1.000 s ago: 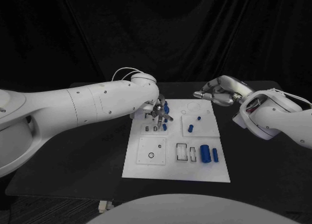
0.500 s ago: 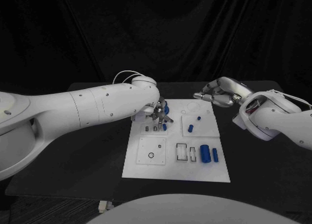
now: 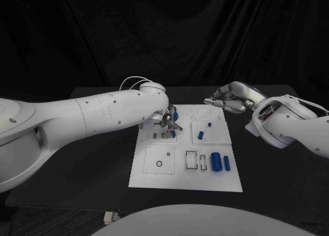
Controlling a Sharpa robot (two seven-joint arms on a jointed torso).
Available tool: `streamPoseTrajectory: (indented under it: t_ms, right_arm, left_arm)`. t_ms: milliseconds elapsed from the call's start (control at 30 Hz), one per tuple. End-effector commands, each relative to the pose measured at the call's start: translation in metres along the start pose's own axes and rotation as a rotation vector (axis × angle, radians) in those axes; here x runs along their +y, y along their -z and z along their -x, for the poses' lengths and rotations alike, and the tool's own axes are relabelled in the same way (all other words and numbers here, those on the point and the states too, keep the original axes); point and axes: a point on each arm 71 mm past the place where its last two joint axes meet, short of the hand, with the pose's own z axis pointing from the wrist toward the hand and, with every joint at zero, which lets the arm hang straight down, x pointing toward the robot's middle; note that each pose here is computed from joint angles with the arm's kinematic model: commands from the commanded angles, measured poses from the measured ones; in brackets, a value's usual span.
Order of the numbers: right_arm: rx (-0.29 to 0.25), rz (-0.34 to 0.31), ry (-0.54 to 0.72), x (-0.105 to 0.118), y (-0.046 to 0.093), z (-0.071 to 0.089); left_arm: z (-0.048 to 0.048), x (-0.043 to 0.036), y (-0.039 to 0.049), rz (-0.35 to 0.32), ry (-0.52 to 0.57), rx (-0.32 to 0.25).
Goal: Assemble the parts on the task board
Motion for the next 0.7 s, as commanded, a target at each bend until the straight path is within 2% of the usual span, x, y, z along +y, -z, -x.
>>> streamPoseTrajectory:
  t_ms: [33,700]
  right_arm:
    - [0.005,-0.013,0.001,-0.0015,0.0004,-0.0009]
    - [0.01,-0.018,0.002,-0.0025,0.0006,-0.0013]
  left_arm:
    - [-0.0014,-0.0026,-0.0007,-0.018,0.0,0.003]
    - [-0.0027,-0.0018,-0.0013,-0.017,-0.002,0.01]
